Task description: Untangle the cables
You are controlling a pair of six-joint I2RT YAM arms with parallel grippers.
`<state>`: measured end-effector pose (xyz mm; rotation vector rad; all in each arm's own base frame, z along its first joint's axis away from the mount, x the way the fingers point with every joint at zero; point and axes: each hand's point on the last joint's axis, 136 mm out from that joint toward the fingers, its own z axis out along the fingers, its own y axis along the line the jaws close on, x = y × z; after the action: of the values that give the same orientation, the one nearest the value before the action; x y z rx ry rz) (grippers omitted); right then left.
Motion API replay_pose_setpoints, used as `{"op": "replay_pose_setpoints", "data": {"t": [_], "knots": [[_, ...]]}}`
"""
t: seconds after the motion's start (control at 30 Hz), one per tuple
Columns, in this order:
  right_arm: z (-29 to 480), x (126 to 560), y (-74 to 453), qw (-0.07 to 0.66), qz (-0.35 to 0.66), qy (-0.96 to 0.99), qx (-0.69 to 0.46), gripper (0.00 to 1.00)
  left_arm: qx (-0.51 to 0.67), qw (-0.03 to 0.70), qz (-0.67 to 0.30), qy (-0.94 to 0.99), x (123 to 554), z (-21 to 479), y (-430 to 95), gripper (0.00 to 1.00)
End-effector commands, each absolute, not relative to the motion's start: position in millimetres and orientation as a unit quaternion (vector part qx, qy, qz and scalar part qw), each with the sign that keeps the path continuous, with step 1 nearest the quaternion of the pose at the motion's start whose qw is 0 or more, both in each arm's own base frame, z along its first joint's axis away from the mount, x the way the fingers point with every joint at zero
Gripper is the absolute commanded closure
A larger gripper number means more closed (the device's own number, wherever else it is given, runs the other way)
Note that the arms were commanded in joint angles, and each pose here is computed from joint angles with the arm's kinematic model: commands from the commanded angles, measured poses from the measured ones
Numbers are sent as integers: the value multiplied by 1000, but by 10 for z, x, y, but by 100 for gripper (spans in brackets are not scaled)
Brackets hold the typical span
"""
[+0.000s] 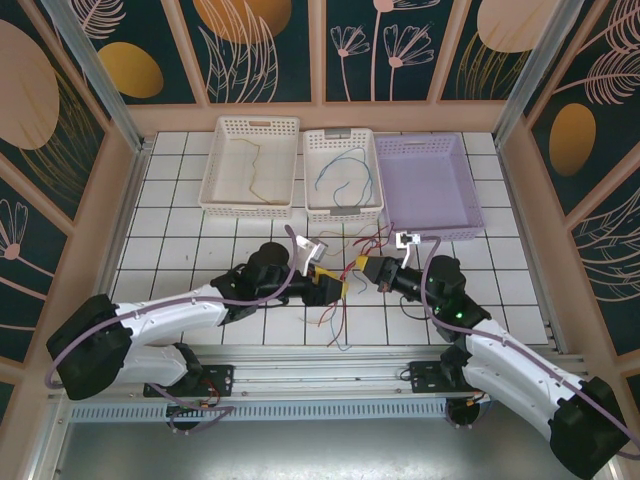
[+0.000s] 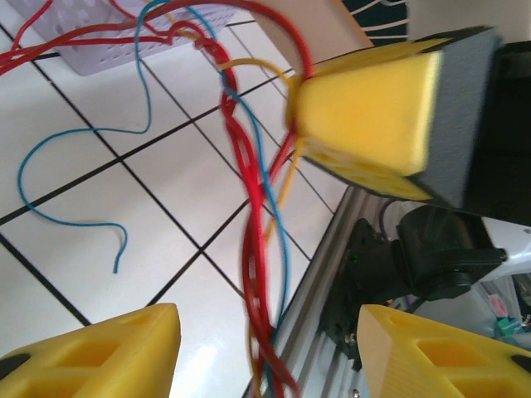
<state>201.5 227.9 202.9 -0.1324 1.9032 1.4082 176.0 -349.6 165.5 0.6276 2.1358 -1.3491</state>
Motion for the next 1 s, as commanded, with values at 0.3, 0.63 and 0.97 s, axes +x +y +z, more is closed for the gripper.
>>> {"op": "replay_pose_setpoints", "data": {"t": [0.3, 0.63, 0.97], "knots": [[2256, 1881, 2414, 380, 574, 718, -102, 100, 206, 306, -490, 790, 1917, 1666, -3494, 73], [2081, 1934, 2344, 383, 540, 745, -87, 100, 207, 317, -503, 777, 1873, 1824, -3448, 95], [1710, 2023, 2187, 374, 470, 797, -62, 100, 203, 346, -497, 769, 1818, 2004, -3248, 95]]}}
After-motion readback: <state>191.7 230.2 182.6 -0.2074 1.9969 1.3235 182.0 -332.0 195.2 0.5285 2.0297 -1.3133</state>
